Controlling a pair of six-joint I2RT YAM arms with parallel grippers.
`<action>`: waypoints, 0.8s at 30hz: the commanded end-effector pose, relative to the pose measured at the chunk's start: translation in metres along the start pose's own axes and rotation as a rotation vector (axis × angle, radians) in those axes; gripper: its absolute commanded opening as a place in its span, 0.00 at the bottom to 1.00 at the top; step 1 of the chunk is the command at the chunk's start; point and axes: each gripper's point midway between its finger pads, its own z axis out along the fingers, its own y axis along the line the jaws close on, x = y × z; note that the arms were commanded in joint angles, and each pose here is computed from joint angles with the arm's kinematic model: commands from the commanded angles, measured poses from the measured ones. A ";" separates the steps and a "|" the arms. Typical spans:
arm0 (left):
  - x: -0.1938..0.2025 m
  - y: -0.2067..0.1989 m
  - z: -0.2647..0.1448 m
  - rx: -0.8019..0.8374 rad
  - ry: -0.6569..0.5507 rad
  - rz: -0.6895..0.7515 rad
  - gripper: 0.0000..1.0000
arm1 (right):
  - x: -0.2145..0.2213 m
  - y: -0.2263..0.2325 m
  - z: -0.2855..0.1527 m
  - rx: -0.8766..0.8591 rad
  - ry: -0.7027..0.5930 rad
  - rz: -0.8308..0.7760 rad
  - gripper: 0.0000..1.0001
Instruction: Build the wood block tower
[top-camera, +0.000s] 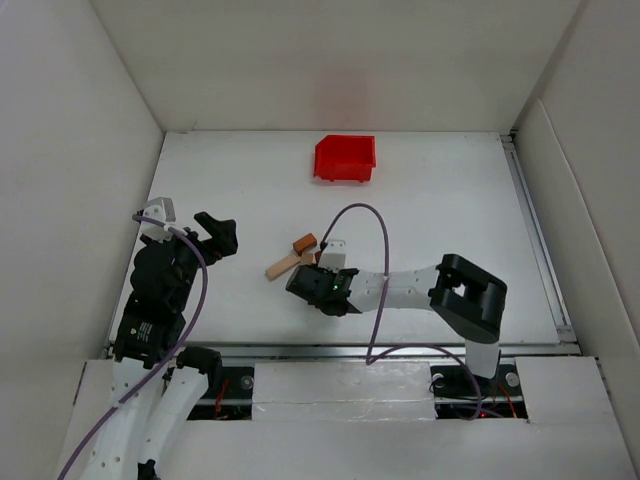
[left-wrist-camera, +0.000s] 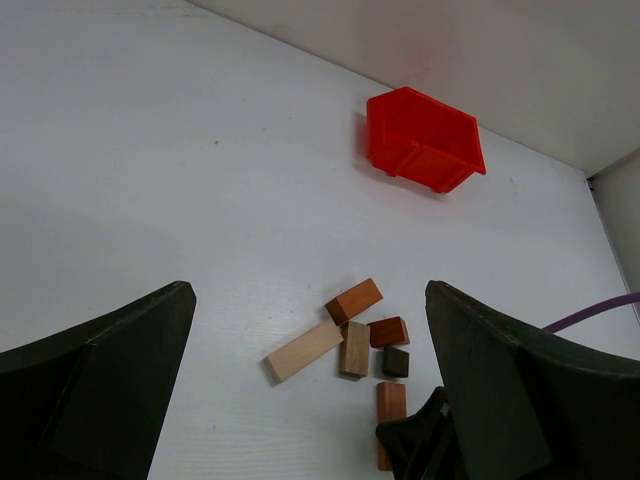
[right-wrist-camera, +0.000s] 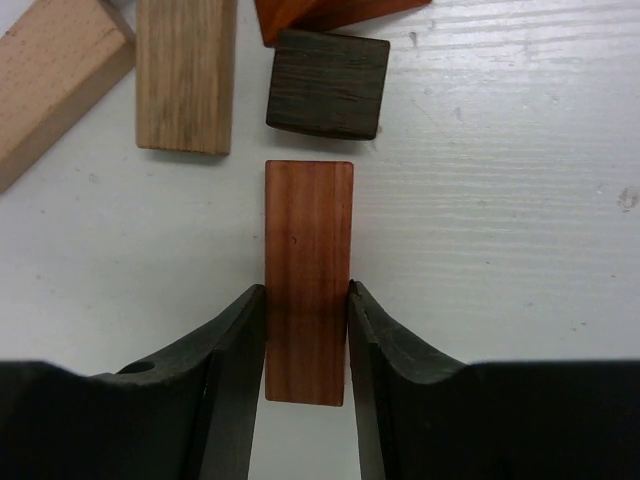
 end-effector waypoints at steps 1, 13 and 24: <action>-0.009 -0.007 -0.001 0.032 -0.040 0.009 0.99 | -0.019 -0.009 -0.006 -0.016 -0.039 0.054 0.29; -0.010 -0.007 -0.001 0.033 -0.041 0.009 0.99 | -0.071 -0.080 -0.046 -0.059 -0.091 0.002 0.21; -0.008 -0.007 0.000 0.032 -0.037 0.009 0.99 | -0.105 -0.130 0.014 -0.066 -0.007 -0.145 0.20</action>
